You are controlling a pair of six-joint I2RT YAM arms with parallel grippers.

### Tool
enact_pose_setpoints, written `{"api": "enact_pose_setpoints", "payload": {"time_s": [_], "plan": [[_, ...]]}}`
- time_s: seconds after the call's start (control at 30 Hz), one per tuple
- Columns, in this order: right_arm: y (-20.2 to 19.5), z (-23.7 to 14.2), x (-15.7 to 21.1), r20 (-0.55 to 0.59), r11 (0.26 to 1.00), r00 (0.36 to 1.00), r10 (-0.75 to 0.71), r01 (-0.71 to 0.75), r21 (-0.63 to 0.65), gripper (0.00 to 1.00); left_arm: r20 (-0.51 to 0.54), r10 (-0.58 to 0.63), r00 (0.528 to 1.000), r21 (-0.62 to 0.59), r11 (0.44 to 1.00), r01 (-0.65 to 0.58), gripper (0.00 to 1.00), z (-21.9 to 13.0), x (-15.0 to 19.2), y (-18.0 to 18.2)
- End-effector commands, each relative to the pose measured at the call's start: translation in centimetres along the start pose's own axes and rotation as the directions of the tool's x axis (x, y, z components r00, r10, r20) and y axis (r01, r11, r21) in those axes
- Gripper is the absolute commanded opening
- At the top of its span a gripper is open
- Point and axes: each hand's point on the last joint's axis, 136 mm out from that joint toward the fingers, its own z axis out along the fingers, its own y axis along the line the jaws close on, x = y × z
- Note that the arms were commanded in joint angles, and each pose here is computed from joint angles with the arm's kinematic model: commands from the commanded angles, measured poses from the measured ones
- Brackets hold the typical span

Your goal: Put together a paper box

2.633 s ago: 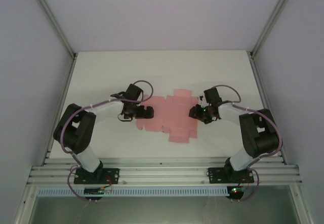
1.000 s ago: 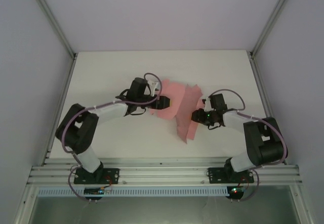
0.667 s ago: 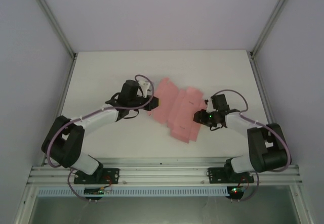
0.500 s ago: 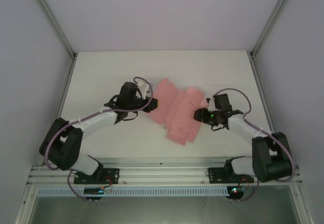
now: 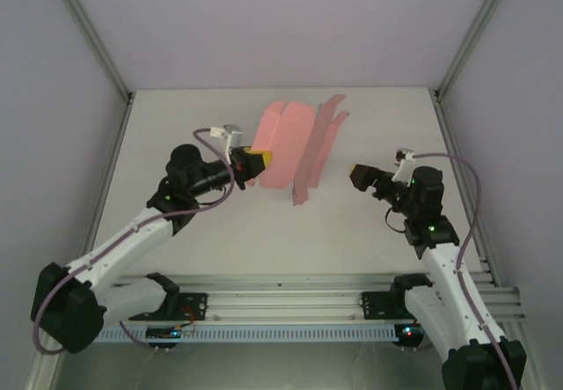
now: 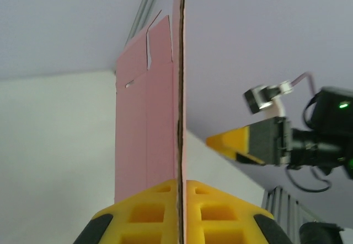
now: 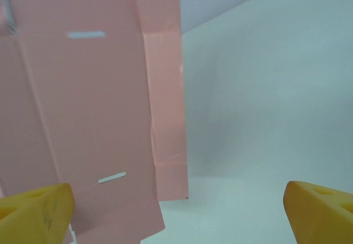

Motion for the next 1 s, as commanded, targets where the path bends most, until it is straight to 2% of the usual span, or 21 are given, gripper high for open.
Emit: {"api": "enact_pose_setpoints", "payload": {"time_s": [0.0, 0.13, 0.23, 0.4, 0.47, 0.5, 0.53, 0.57, 0.6, 0.7, 0.87, 0.97], "plan": [[2.8, 0.7, -0.7, 0.003, 0.983, 1.0, -0.004, 0.005, -0.186, 0.98, 0.099, 0.054, 0.994, 0.127, 0.99, -0.067, 0.0, -1.3, -3.4, -3.9], [5.5, 1.2, -2.1, 0.03, 0.936, 0.999, -0.028, 0.037, -0.349, 0.91, 0.149, 0.049, 0.988, 0.173, 0.982, -0.074, 0.0, -2.5, -5.2, -5.9], [6.6, 1.5, -2.6, 0.028, 0.911, 0.999, -0.04, 0.048, -0.409, 0.84, 0.176, 0.046, 0.983, 0.185, 0.98, -0.079, 0.0, -3.3, -5.8, -6.7], [7.6, 1.6, -2.2, 0.006, 0.885, 0.998, -0.062, 0.058, -0.462, 0.47, 0.22, 0.055, 0.974, 0.164, 0.982, -0.093, 0.0, -4.3, -6.4, -6.9], [7.9, 1.5, -1.9, -0.004, 0.881, 0.998, -0.063, 0.054, -0.47, 0.35, 0.231, 0.063, 0.971, 0.141, 0.985, -0.097, 0.0, -4.5, -6.5, -6.7], [8.2, 1.3, -1.7, -0.007, 0.871, 0.997, -0.078, 0.065, -0.487, 0.33, 0.235, 0.069, 0.97, 0.135, 0.986, -0.102, 0.0, -4.6, -6.5, -6.6], [8.6, 1.1, -1.6, -0.006, 0.861, 0.996, -0.09, 0.075, -0.503, 0.34, 0.236, 0.073, 0.969, 0.133, 0.985, -0.106, 0.0, -4.6, -6.5, -6.6], [9.0, 1.0, -1.4, -0.004, 0.852, 0.995, -0.104, 0.087, -0.516, 0.42, 0.236, 0.072, 0.969, 0.137, 0.985, -0.107, 0.0, -4.6, -6.4, -6.6], [9.0, 1.0, -1.4, -0.003, 0.854, 0.995, -0.104, 0.088, -0.512, 0.45, 0.234, 0.071, 0.97, 0.139, 0.985, -0.106, 0.0, -4.6, -6.4, -6.6], [8.1, 1.5, -0.9, -0.043, 0.883, 0.995, -0.086, 0.056, -0.465, 0.45, 0.229, 0.074, 0.971, 0.156, 0.981, -0.111, 0.0, -4.6, -6.5, -7.1], [7.4, 1.7, -0.8, -0.018, 0.889, 0.99, -0.138, 0.116, -0.444, 0.52, 0.227, 0.082, 0.971, 0.191, 0.973, -0.127, 0.0, -5.0, -6.7, -8.1], [7.7, 1.7, -1.3, 0.001, 0.88, 0.988, -0.154, 0.137, -0.456, 0.52, 0.217, 0.081, 0.973, 0.193, 0.973, -0.124, 0.0, -5.0, -6.5, -8.1]]}}
